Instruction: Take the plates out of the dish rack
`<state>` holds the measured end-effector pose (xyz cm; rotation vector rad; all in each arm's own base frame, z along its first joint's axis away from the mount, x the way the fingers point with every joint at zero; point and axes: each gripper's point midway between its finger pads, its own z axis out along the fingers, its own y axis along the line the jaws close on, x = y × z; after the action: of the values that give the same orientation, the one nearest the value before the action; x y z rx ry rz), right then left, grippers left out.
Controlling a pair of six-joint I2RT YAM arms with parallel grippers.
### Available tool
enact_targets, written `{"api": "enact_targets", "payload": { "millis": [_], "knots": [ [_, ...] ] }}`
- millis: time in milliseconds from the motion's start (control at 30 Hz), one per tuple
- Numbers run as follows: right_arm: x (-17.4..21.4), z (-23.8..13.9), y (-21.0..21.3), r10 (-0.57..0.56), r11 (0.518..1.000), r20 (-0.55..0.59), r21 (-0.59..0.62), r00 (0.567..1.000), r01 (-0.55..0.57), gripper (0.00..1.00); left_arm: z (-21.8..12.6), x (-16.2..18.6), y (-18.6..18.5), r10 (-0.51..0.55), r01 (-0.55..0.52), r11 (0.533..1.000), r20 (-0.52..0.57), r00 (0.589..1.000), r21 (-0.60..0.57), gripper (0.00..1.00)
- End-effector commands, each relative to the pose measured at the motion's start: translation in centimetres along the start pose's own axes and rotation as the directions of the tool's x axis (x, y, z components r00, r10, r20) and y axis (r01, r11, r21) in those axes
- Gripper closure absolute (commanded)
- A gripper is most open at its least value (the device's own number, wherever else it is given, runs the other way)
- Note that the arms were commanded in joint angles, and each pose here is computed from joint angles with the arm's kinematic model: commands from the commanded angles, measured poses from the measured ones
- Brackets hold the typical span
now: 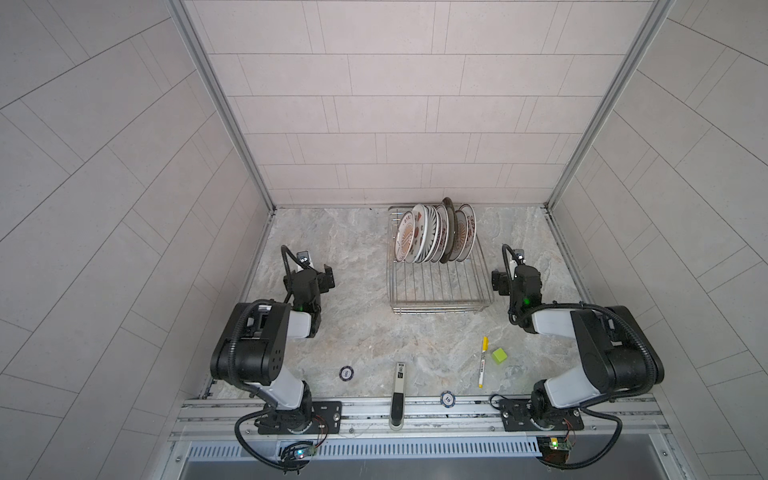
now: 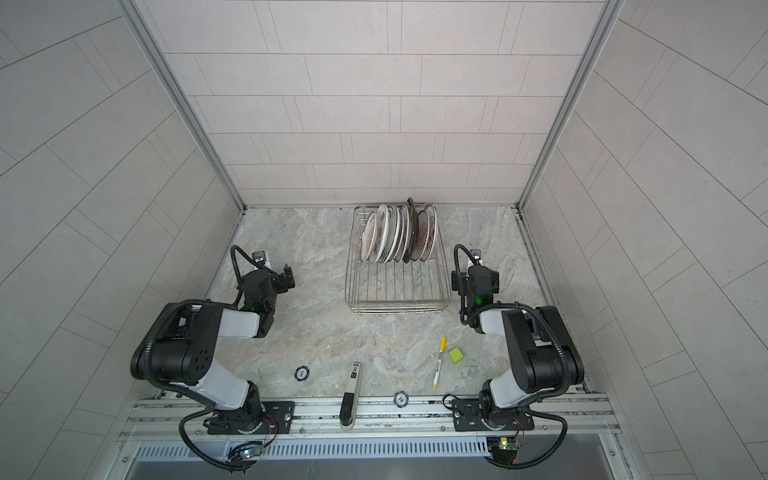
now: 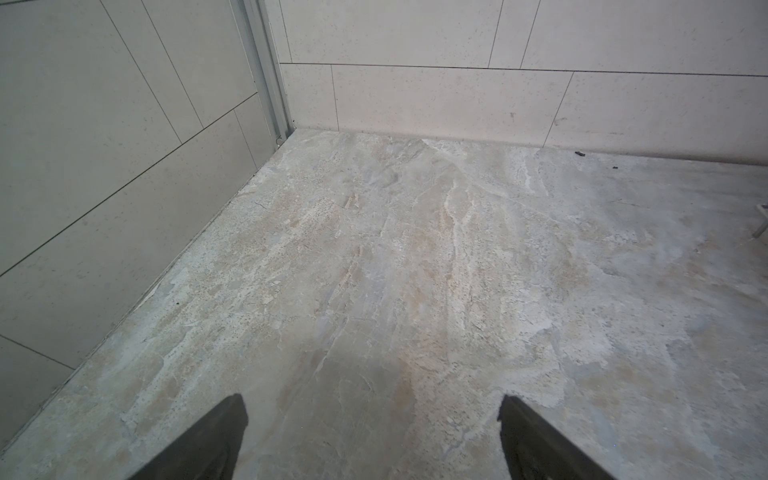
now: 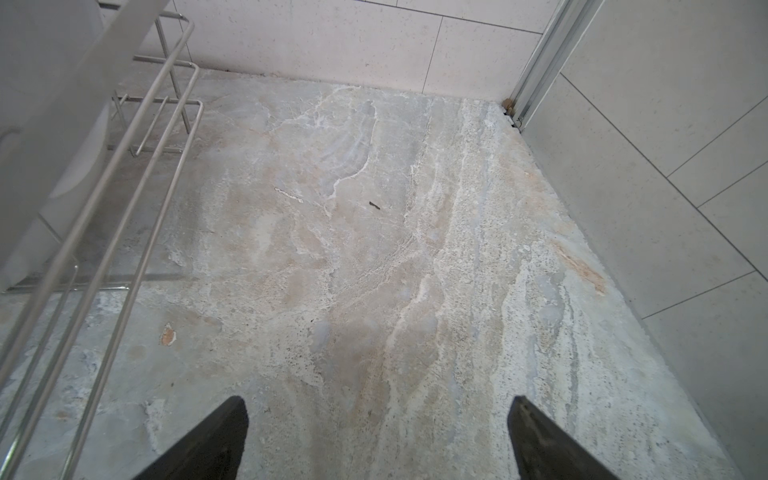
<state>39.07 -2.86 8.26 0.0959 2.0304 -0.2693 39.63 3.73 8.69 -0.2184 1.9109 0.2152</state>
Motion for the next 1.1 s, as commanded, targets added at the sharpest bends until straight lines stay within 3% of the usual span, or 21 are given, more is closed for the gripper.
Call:
{"api": "enact_targets", "payload": {
  "millis": [0,233,333,500,600,667,733,800,867,967,1067],
  "knots": [
    [-0.5,-0.1,-0.1,0.004,1.0,0.016,0.001,1.0,-0.004,0.0,-0.4,-0.2,0.0,0.006,-0.007,1.0,0.019,1.0,0.004,0.0],
    [-0.8,-0.2,-0.2,0.003,1.0,0.027,0.002,1.0,-0.003,0.0,-1.7,-0.6,0.7,-0.02,0.021,1.0,0.09,0.996,-0.01,0.0],
    [-2.0,-0.8,0.0,-0.011,1.0,-0.027,-0.018,1.0,0.01,0.0,-2.3,-1.4,0.5,-0.017,0.016,1.0,0.102,0.995,0.007,0.0],
    [-4.7,-3.0,-0.6,0.01,1.0,0.043,-0.019,0.999,-0.009,0.0,-5.1,-4.0,2.5,-0.057,0.067,0.996,0.154,0.986,-0.064,0.0],
    [-6.3,-4.3,-0.4,0.025,0.998,0.058,-0.055,0.998,-0.022,0.0,-6.8,-6.8,2.7,-0.207,0.217,0.976,0.227,0.952,-0.016,0.0],
    [-7.7,-5.1,-0.1,0.049,0.995,0.069,-0.086,0.996,-0.043,0.0,-7.5,-8.4,2.7,-0.4,0.402,0.915,0.243,0.884,0.044,0.0],
    [-10.0,-6.2,0.5,0.085,0.987,0.076,-0.146,0.993,-0.073,0.0,-8.3,-10.0,1.6,-0.507,0.488,0.862,0.204,0.838,0.137,0.0],
    [-11.5,-7.3,0.5,0.124,0.979,0.065,-0.173,0.99,-0.111,0.0,-9.7,-11.6,0.3,-0.618,0.566,0.779,0.177,0.766,0.268,0.0],
    [-13.4,-8.9,1.4,0.139,0.961,0.067,-0.251,0.988,-0.118,0.0,-11.1,-13.6,-0.8,-0.676,0.578,0.715,0.176,0.716,0.395,0.0],
    [-16.3,-11.4,3.0,0.196,0.911,0.102,-0.388,0.975,-0.143,0.0,-11.5,-15.1,-1.9,-0.742,0.629,0.625,0.102,0.663,0.463,0.0],
    [-18.3,-13.3,2.8,0.301,0.877,0.152,-0.431,0.941,-0.211,0.0,-11.9,-16.7,-3.9,-0.755,0.624,0.556,0.02,0.655,0.55,0.0]
  ]
}}
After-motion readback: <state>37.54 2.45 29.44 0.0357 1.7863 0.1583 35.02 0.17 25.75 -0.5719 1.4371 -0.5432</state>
